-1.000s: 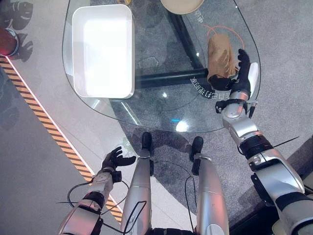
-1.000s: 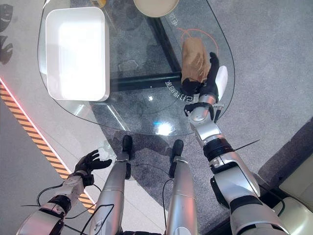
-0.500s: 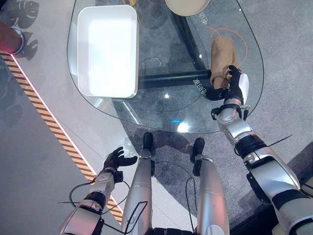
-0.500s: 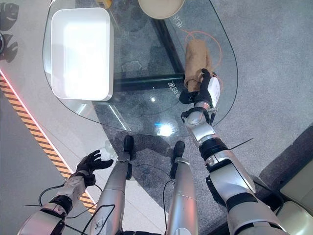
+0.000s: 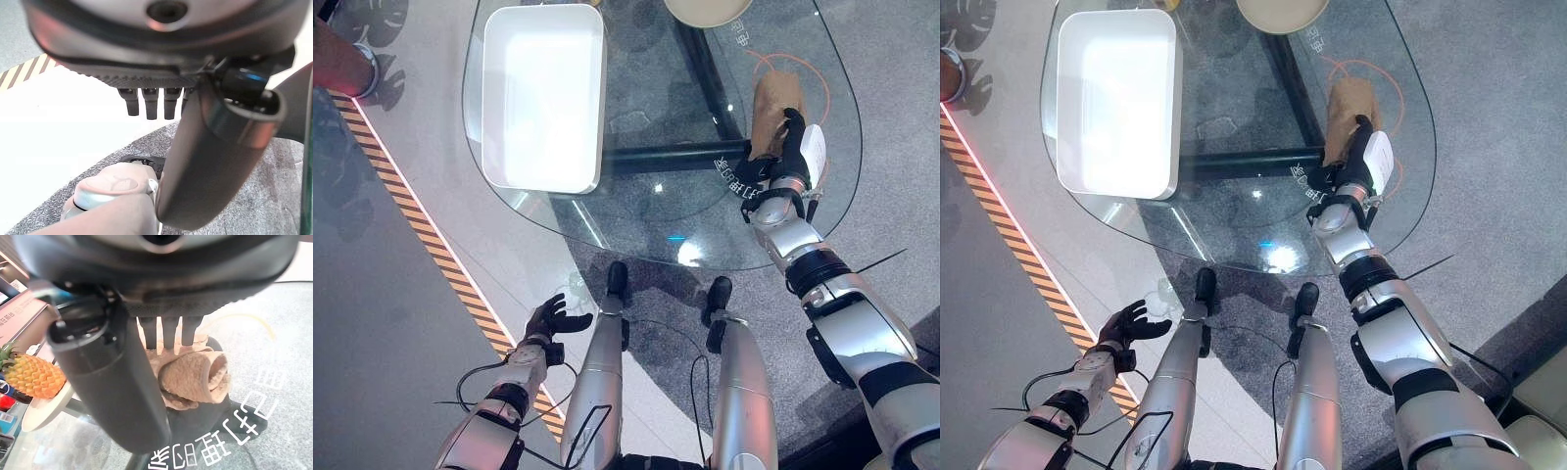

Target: Wipe the table with a cloth and put it in the basket.

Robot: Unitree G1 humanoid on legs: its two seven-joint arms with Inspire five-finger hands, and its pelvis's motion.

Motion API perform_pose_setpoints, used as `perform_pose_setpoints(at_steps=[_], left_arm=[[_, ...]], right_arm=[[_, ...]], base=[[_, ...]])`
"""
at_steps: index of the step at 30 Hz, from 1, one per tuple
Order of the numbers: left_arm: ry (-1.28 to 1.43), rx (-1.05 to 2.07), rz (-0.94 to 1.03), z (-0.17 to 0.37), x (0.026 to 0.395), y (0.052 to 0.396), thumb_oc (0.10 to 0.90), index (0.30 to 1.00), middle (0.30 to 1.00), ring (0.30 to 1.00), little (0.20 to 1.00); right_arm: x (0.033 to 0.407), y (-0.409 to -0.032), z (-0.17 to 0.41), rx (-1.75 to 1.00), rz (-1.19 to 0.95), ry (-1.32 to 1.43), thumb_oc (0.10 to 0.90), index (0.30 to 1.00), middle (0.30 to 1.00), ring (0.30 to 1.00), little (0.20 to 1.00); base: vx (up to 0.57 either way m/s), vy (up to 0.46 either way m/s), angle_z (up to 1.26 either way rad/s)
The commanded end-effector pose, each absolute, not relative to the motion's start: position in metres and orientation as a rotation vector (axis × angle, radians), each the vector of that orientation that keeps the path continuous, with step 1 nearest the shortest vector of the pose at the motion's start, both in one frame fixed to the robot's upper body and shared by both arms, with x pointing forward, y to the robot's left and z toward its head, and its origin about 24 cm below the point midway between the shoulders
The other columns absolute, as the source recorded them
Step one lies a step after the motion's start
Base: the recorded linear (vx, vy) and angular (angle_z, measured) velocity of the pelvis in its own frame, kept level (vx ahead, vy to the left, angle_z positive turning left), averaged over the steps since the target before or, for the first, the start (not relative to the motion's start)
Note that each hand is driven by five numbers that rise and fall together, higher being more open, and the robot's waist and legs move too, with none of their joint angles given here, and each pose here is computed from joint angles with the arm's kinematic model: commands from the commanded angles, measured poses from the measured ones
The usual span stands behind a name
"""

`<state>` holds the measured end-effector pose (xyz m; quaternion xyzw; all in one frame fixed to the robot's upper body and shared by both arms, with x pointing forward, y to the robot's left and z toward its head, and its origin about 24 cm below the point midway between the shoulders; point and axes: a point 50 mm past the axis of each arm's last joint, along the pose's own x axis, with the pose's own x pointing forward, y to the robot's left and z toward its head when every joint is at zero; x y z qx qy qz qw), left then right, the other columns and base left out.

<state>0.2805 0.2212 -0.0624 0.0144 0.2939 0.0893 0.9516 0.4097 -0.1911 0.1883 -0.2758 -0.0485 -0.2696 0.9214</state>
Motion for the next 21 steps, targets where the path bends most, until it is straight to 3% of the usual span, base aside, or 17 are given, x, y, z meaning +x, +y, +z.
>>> perform_pose_setpoints(at_steps=[1, 21], left_arm=[[0.629, 0.028, 0.195, -0.069, 0.274, 0.220, 0.800, 0.900, 0.900, 0.900, 0.900], [0.632, 0.034, 0.174, -0.071, 0.272, 0.215, 0.800, 0.900, 0.900, 0.900, 0.900]], right_arm=[[0.411, -0.195, 0.242, -0.643, -0.633, -0.285, 0.800, 0.900, 0.900, 0.900, 0.900], [0.409, -0.223, 0.230, -0.638, -0.752, -0.182, 0.800, 0.900, 0.900, 0.900, 0.900]], base=[[0.02, 0.005, 0.04], [0.00, 0.000, 0.00]])
